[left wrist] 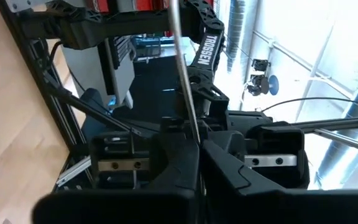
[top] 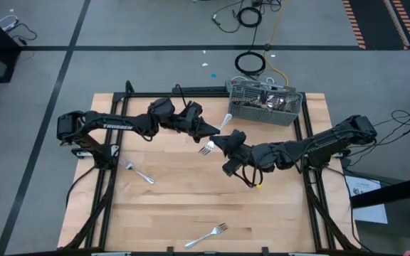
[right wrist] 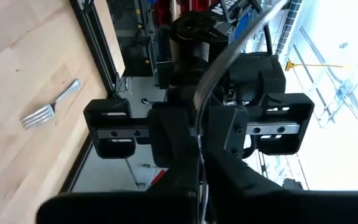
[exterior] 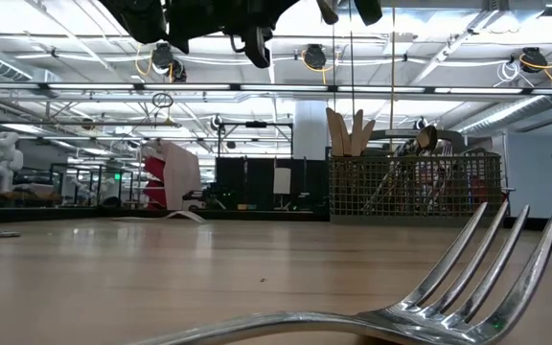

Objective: Sort silverware
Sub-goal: Put the silver spoon into the silverware basket

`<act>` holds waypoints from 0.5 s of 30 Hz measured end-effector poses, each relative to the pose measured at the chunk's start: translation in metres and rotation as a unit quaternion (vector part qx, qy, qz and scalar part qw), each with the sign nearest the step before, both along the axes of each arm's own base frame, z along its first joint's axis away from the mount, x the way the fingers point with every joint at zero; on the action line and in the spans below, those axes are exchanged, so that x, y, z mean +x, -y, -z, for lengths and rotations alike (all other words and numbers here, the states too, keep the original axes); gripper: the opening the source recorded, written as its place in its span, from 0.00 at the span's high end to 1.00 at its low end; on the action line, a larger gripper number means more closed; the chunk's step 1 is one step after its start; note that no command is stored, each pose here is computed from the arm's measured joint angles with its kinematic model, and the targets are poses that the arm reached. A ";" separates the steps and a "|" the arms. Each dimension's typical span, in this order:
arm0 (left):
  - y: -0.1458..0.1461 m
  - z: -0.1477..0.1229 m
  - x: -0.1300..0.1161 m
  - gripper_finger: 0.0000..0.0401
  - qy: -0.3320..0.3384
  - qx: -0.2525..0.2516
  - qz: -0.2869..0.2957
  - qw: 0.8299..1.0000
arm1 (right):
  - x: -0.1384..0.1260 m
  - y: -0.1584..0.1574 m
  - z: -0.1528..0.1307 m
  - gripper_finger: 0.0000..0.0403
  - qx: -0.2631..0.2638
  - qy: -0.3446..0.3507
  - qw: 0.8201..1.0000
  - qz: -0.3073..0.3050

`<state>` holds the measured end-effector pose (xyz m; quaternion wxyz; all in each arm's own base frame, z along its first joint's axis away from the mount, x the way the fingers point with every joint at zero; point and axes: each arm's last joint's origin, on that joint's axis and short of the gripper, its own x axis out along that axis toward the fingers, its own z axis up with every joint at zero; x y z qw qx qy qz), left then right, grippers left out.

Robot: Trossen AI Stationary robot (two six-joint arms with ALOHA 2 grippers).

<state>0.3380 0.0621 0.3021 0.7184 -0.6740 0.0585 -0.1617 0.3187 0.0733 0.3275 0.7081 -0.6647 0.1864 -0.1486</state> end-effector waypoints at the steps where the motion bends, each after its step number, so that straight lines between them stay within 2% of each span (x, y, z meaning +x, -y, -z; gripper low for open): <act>1: 0.000 0.000 0.000 0.94 -0.001 0.000 0.000 1.000 | 0.000 0.000 -0.001 0.97 0.004 0.006 1.000 0.001; 5: -0.003 0.000 -0.001 0.82 0.004 0.004 -0.001 1.000 | 0.000 -0.001 -0.004 0.99 0.027 0.035 0.999 0.011; 9: -0.018 -0.004 -0.006 0.70 0.025 0.028 0.000 0.999 | -0.007 -0.001 -0.012 0.99 0.058 0.070 0.994 0.054; 11: -0.031 -0.007 -0.011 0.65 0.048 0.064 0.000 0.997 | -0.015 0.000 -0.019 0.99 0.097 0.102 0.987 0.082; 15: -0.060 -0.011 -0.022 0.62 0.080 0.118 -0.037 0.989 | -0.042 0.009 -0.038 1.00 0.203 0.172 0.957 0.118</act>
